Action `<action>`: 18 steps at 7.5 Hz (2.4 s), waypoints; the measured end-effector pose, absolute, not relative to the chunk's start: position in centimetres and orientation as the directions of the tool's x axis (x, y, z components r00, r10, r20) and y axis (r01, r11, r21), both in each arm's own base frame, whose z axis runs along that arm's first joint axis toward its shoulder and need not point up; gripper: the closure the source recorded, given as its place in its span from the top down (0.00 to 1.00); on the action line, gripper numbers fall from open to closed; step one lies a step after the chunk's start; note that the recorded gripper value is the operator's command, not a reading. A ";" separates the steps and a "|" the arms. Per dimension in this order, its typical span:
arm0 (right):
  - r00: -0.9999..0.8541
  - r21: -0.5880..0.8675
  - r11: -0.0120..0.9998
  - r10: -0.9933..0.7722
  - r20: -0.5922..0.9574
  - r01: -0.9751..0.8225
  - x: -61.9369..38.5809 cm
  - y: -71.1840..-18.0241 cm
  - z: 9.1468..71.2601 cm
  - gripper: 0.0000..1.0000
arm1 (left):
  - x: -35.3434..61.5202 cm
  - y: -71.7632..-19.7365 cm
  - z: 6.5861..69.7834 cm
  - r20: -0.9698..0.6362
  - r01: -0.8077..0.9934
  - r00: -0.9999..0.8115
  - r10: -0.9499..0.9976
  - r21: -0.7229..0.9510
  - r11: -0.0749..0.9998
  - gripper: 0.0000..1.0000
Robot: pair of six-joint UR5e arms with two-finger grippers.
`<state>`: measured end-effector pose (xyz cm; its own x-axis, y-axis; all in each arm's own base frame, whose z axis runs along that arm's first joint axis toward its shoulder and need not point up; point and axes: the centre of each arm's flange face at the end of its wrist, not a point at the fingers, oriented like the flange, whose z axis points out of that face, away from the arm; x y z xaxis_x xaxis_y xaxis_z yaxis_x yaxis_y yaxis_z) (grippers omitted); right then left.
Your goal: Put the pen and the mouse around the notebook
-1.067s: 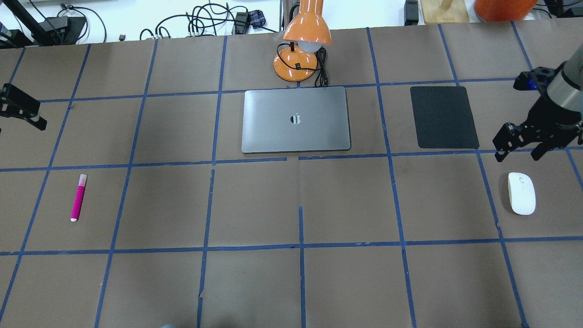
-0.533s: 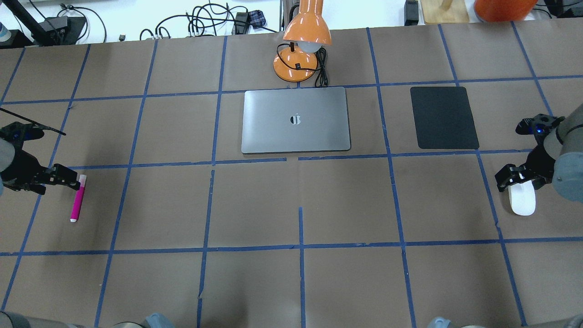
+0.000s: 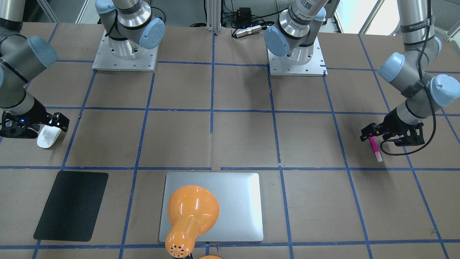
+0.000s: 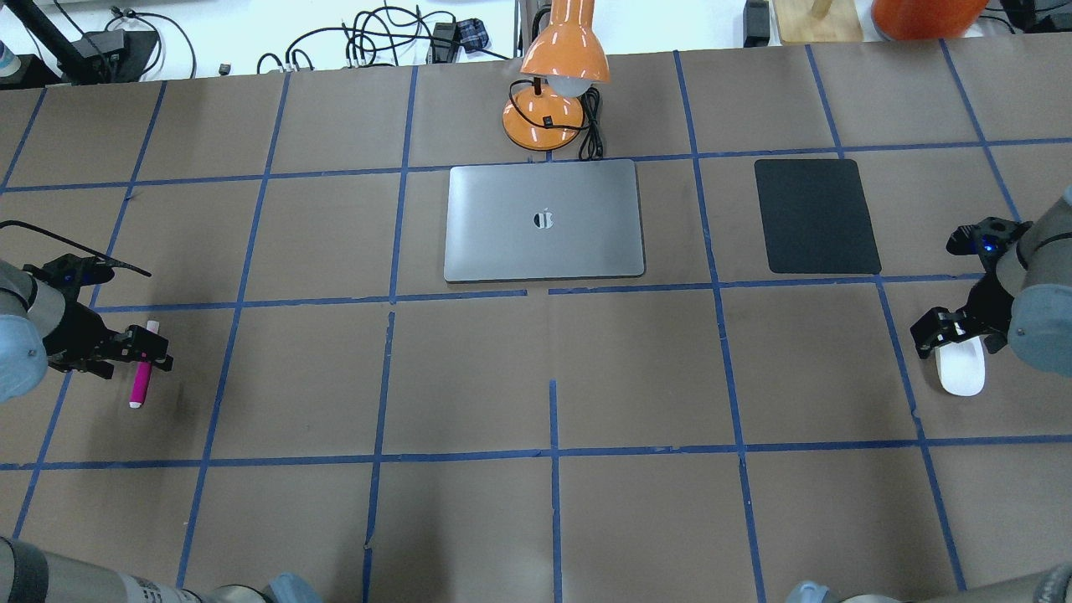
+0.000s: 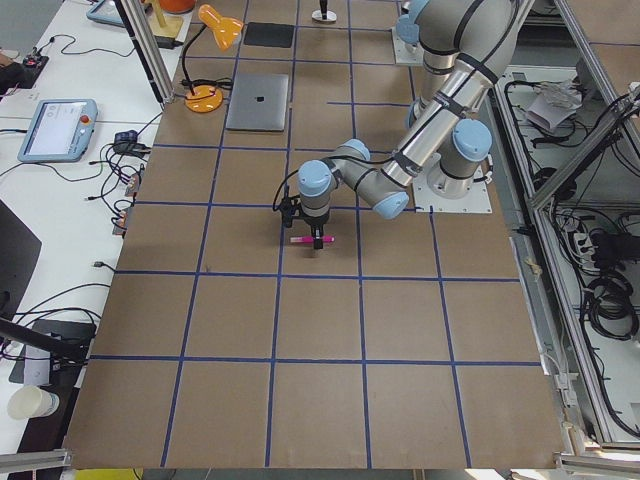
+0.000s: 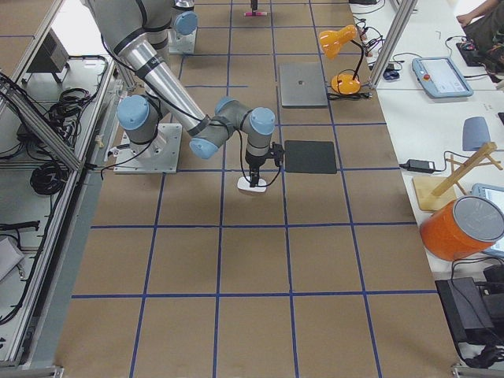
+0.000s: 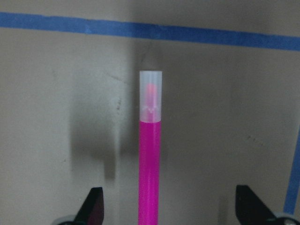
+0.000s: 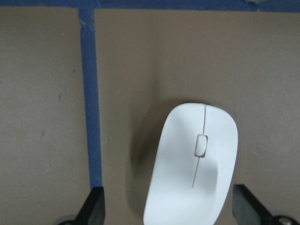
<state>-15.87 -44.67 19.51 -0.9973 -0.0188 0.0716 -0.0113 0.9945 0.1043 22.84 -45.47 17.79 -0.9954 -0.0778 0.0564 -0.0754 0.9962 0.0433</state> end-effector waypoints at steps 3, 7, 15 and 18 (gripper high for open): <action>-0.995 0.158 0.987 -0.022 0.093 -0.007 -16.4 -44.5 17.8 0.98 | 23.1 -45.7 16.7 0.058 -0.075 -0.995 -0.078 0.046 0.996 0.67; -0.996 0.160 0.987 -0.023 0.085 -0.009 -16.5 -44.7 17.4 0.34 | 23.2 -45.8 16.5 0.054 -0.074 -0.996 -0.077 0.040 0.996 0.00; -0.998 0.082 0.996 -0.021 0.065 -0.015 -9.8 -55.3 25.8 0.03 | 22.4 -46.7 19.3 0.023 -0.101 -0.995 -0.101 0.002 0.995 0.00; -0.996 0.107 0.992 -0.068 0.063 -0.062 -4.0 -64.7 21.7 0.07 | 13.2 -49.2 22.0 0.029 -0.314 -0.949 -0.315 0.008 0.949 0.00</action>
<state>-4.00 -64.67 21.69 -0.9957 -0.0685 0.0627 -0.0615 0.9923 0.1072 13.20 -49.19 22.03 -0.9488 -0.3146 0.0291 -0.3145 0.9492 0.0084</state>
